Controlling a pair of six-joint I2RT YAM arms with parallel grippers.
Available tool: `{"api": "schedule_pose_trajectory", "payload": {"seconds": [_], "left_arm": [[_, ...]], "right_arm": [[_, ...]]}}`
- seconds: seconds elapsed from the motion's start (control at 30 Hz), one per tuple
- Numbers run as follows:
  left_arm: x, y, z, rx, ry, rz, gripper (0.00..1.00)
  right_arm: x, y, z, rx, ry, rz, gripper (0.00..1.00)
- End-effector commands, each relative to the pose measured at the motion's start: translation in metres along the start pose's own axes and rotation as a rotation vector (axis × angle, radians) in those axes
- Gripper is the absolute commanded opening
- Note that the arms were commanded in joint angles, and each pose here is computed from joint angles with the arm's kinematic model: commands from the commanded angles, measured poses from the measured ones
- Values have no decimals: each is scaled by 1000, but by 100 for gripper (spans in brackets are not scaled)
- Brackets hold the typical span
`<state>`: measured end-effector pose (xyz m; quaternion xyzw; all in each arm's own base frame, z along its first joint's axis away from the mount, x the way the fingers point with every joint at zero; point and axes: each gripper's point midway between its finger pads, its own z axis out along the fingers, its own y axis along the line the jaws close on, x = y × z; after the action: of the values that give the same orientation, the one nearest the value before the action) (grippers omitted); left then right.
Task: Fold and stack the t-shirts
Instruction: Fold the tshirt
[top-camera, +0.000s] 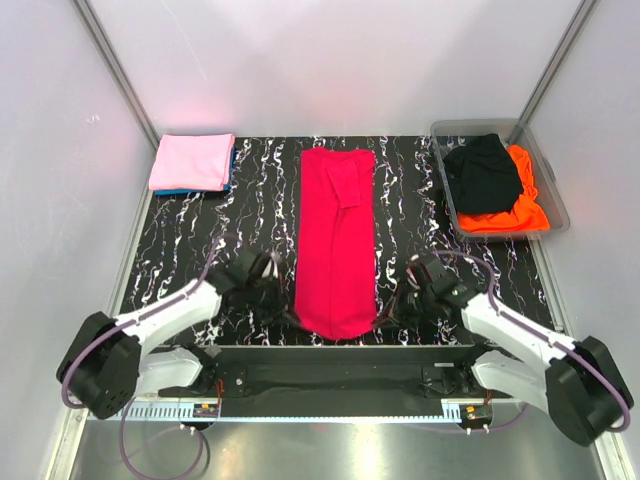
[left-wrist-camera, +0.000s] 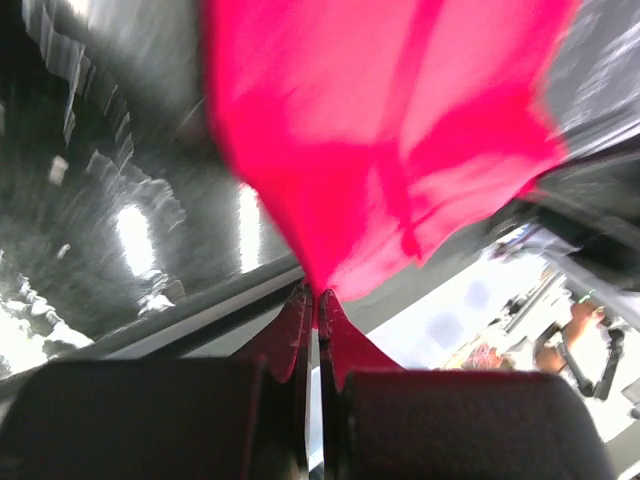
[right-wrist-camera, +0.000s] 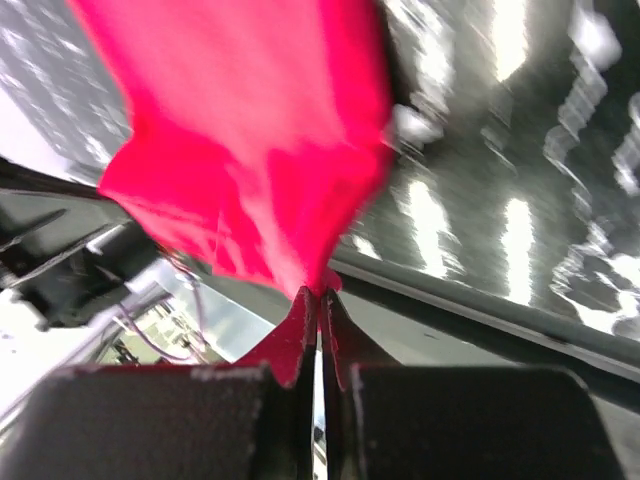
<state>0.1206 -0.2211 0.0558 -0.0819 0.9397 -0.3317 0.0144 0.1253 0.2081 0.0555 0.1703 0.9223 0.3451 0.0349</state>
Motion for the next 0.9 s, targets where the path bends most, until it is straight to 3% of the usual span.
{"api": "schedule_pose_trajectory", "payload": {"seconds": [0.0, 0.17, 0.3, 0.43, 0.87], "left_arm": [[-60, -48, -19, 41, -118, 36, 0], [-141, -94, -34, 84, -190, 85, 0], [-191, -98, -31, 72, -212, 69, 0], [-227, -88, -18, 67, -202, 7, 0], [-312, -97, -11, 138, -236, -80, 0]], "right_arm": [[-41, 44, -14, -33, -86, -66, 0], [-113, 69, -18, -31, -130, -52, 0], [-162, 84, -6, -7, -100, -80, 0], [-208, 116, 0, -43, -110, -107, 0], [-282, 117, 19, -36, -75, -34, 0]]}}
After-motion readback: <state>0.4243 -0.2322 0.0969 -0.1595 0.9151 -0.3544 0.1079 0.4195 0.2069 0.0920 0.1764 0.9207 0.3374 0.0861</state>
